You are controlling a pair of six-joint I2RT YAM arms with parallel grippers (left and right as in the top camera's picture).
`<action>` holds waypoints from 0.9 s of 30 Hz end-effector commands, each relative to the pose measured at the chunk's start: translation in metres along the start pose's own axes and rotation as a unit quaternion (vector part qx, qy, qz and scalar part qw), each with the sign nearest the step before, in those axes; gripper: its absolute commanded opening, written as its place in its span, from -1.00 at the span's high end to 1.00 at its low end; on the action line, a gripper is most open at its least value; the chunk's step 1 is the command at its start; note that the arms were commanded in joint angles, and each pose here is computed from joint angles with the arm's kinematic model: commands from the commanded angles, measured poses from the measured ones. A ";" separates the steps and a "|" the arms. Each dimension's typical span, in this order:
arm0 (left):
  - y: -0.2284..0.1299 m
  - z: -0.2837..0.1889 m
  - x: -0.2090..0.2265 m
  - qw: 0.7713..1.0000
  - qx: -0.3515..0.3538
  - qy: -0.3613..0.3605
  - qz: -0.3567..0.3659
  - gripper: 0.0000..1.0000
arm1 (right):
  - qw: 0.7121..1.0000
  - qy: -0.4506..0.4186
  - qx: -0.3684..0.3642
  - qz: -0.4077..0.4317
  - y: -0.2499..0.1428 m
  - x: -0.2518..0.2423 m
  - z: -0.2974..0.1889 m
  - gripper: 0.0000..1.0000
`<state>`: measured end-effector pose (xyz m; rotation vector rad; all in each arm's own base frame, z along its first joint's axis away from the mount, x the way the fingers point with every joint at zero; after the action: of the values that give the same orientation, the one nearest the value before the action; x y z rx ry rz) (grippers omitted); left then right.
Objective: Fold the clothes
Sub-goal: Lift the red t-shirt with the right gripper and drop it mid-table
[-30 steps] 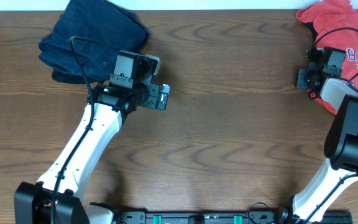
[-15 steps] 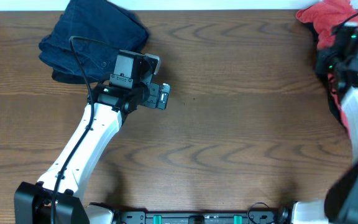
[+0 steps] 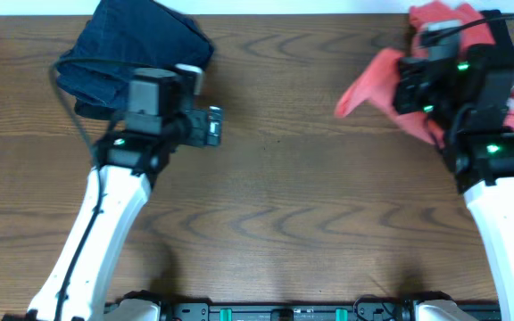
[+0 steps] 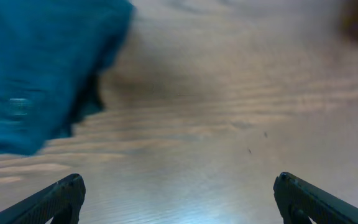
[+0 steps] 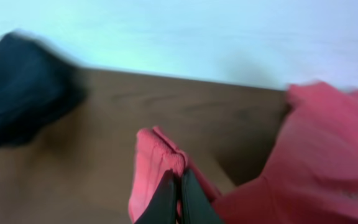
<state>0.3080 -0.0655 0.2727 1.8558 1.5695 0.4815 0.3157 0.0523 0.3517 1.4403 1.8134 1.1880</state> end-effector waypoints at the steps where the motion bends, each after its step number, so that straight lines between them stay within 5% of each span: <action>1: 0.006 -0.020 0.018 0.999 -0.026 0.026 -0.034 -0.96 | 0.996 0.079 -0.022 -0.019 0.024 0.050 -0.023 0.98; 8: 0.001 -0.042 0.042 0.996 -0.029 0.058 -0.067 -0.96 | 0.979 0.183 0.015 -0.085 0.045 0.125 -0.086 0.98; 18: -0.001 -0.053 0.042 0.995 -0.037 0.062 -0.069 -0.96 | 0.943 0.280 -0.001 -0.183 0.065 0.156 -0.206 0.98; 27: -0.001 -0.057 0.041 0.995 -0.040 0.062 -0.068 -0.96 | 0.978 0.102 -0.028 -0.180 0.079 0.121 -0.223 0.98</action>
<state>0.2820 -0.0142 0.2995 1.6960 1.7224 0.5719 0.1156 0.1063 0.5428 0.8430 2.1472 1.3799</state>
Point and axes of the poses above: each gripper's point midway between its finger pads, its own z axis out along the fingers, its own x axis along the line the jaws close on, y = z × x, the point moved 10 cm from there along -z, back along the fingers, and after that the axes turned 1 degree about -z, right-handed, at the moved point
